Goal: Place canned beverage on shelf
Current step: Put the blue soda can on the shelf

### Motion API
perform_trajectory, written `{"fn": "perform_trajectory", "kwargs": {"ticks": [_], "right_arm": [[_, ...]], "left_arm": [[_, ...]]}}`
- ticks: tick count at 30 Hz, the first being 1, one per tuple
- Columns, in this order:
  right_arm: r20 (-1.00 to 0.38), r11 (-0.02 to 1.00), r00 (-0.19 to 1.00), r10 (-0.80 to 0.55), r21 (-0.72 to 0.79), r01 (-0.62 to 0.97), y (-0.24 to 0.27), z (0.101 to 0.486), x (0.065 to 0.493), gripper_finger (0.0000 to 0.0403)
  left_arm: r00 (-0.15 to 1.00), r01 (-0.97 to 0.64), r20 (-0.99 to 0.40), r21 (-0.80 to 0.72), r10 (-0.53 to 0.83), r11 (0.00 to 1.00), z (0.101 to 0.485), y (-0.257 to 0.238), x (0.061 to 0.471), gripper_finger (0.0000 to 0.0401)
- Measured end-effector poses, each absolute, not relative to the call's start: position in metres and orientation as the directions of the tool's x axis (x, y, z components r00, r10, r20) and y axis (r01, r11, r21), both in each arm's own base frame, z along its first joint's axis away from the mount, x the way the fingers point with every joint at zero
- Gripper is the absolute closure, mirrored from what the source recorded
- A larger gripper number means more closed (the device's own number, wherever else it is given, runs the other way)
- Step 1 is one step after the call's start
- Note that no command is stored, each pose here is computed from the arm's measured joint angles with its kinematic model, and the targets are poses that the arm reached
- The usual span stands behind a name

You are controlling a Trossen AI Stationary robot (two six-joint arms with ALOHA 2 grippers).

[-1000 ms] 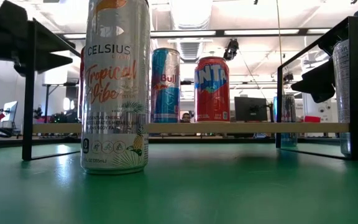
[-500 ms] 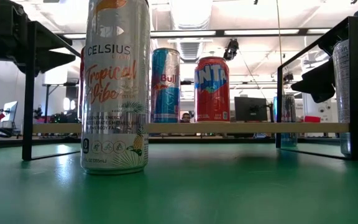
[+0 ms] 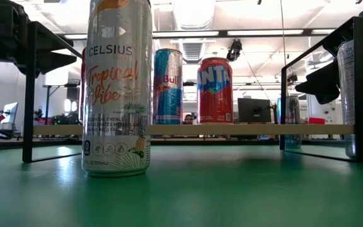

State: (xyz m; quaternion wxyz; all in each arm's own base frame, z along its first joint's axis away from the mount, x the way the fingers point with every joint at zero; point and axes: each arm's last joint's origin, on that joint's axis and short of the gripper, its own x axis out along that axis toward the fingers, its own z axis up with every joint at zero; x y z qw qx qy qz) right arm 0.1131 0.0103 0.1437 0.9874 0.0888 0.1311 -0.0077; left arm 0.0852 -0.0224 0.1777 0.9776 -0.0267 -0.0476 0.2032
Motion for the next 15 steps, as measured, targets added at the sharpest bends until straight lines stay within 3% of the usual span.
{"fn": "perform_trajectory", "kwargs": {"ticks": [5, 11, 15], "right_arm": [[-0.26, 0.988, 0.966, 0.007, 0.151, 0.034, 0.0103, 0.1437, 0.1131, 0.0207], [-0.258, 0.99, 0.966, -0.014, -0.14, -0.023, 0.0096, 0.1439, 0.1131, 0.0207], [-0.258, 0.971, 0.966, -0.015, -0.235, -0.048, 0.0096, 0.144, 0.1132, 0.0207]], "left_arm": [[0.913, -0.395, 0.079, -0.068, 0.4, 0.916, 0.178, -0.0223, 0.0852, 0.0061], [0.912, -0.394, 0.088, -0.079, 0.401, 0.916, 0.1829, -0.0218, 0.0842, 0.0061], [0.912, -0.394, 0.091, -0.083, 0.401, 0.915, 0.1847, -0.0215, 0.0838, 0.0061]]}}
